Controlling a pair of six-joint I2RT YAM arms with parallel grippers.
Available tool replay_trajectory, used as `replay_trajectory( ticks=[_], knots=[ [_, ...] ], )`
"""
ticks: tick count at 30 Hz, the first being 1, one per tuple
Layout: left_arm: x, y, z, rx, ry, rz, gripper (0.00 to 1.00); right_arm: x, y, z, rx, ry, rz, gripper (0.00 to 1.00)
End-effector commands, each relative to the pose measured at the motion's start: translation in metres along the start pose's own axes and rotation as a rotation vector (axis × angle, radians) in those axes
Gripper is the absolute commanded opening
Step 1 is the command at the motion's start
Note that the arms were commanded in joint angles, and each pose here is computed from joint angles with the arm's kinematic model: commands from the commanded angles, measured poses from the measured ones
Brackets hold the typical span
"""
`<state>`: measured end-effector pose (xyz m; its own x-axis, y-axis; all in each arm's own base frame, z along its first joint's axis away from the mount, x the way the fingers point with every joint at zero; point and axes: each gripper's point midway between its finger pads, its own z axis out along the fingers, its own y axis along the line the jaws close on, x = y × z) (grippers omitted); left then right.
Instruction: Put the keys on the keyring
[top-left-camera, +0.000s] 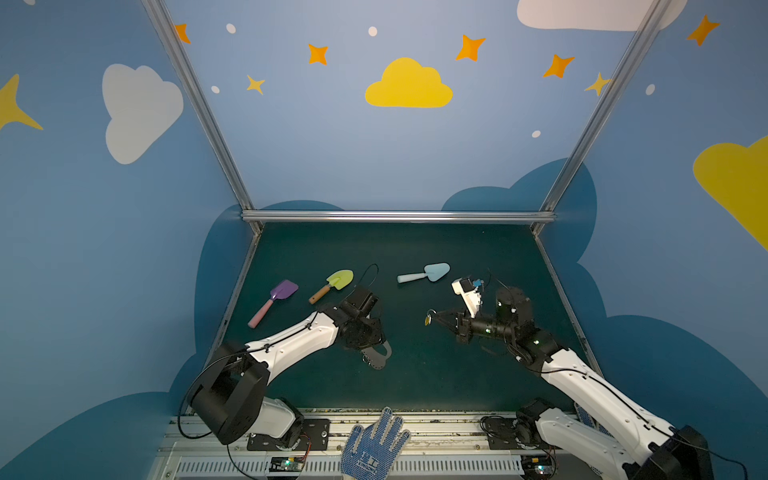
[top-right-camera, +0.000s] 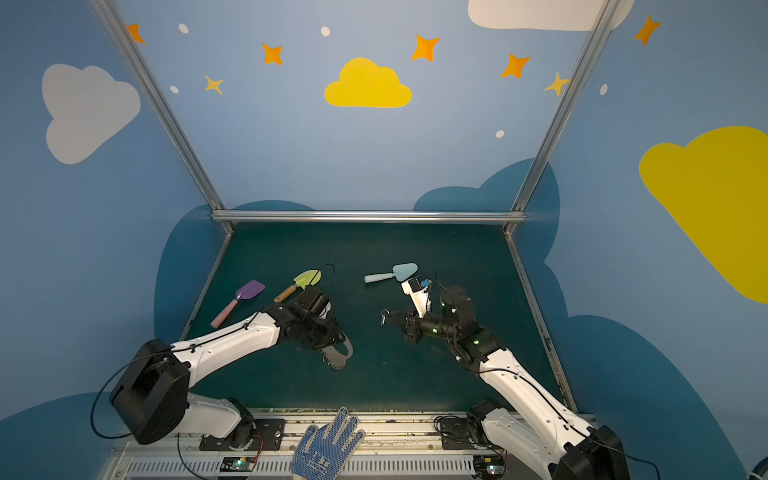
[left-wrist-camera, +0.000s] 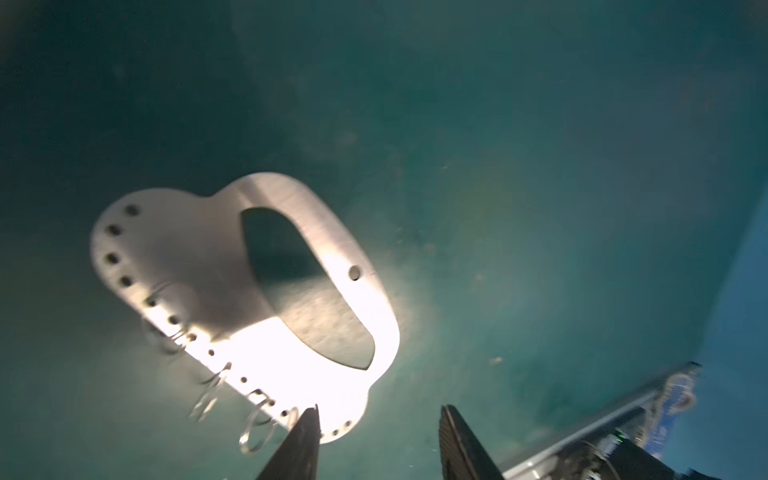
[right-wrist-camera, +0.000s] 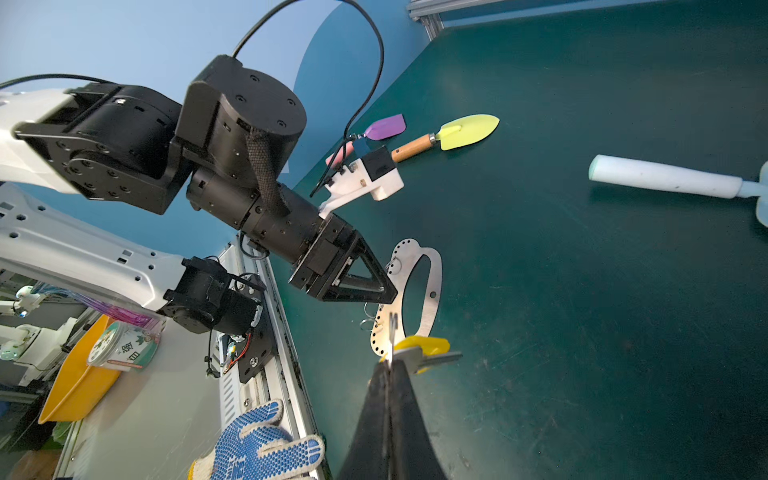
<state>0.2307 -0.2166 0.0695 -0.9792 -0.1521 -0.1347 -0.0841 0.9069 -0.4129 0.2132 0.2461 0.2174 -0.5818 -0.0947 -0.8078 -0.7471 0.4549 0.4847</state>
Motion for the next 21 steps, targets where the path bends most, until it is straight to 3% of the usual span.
replay_trajectory(
  ticks=[1,9,14,21],
  knots=[
    [0.015,0.032,-0.008,-0.141,0.014,0.002,0.49,-0.003,0.0,0.001,0.003,-0.014,-0.011,0.0],
    [0.046,0.038,0.006,-0.095,0.1,-0.023,0.39,0.002,-0.004,0.006,0.002,0.007,0.0,0.0],
    [0.045,0.036,0.012,-0.103,0.093,-0.007,0.39,0.005,-0.003,0.009,-0.01,0.021,0.009,0.0],
    [0.043,0.026,0.031,-0.096,0.118,0.028,0.29,0.008,-0.004,0.007,-0.001,0.01,0.009,0.0]
  ],
)
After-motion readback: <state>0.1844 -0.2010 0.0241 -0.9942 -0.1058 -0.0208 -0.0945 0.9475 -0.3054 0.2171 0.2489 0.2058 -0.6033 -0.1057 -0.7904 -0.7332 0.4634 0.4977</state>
